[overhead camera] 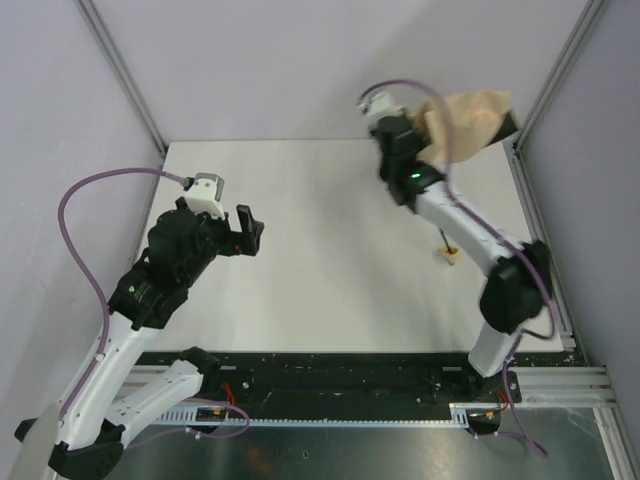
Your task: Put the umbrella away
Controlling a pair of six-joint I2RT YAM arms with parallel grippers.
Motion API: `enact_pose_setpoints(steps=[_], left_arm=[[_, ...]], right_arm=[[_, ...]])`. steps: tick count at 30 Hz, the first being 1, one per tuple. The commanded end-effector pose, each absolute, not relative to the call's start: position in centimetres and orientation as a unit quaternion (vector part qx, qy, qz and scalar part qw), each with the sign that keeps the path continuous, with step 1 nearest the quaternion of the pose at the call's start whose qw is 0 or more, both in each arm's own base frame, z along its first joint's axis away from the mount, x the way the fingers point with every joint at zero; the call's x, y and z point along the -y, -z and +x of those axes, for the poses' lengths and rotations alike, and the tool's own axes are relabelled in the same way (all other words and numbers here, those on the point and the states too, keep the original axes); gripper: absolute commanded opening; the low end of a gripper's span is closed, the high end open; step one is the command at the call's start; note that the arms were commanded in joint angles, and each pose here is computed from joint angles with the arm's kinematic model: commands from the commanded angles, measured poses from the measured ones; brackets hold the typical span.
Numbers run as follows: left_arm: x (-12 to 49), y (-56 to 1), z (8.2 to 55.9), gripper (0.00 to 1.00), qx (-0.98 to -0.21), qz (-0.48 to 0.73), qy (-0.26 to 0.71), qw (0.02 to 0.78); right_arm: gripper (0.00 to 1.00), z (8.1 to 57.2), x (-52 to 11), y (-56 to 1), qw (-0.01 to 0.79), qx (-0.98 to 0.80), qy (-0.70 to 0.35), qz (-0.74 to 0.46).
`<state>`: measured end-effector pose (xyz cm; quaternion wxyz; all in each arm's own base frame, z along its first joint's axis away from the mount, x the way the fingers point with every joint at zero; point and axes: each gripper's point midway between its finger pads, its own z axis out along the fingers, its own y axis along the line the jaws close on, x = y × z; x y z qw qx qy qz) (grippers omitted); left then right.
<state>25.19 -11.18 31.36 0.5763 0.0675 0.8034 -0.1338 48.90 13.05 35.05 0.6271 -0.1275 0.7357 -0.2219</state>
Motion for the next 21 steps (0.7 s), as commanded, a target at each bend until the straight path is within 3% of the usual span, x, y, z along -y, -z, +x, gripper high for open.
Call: enact_pose_setpoints(steps=[1, 9, 16, 21], left_arm=[[10.1, -31.3, 25.2, 0.99, -0.799, 0.040, 0.123, 0.588], [7.9, -29.9, 23.3, 0.97, -0.786, -0.060, 0.143, 0.598], [7.4, -26.4, 20.6, 0.88, -0.765, -0.153, 0.221, 0.586], [10.4, -23.5, 19.8, 0.91, -0.788, -0.153, 0.290, 0.521]], right_arm=[[0.00, 46.9, -21.7, -24.5, 0.518, -0.755, 0.304, -0.264], [0.00, 37.1, -31.8, -9.0, 0.401, -0.759, 0.238, -0.455], [0.00, 27.4, -34.9, -0.5, 0.238, -0.751, 0.020, -0.616], [0.00, 22.6, -34.2, 3.2, 0.107, -0.759, -0.133, -0.628]])
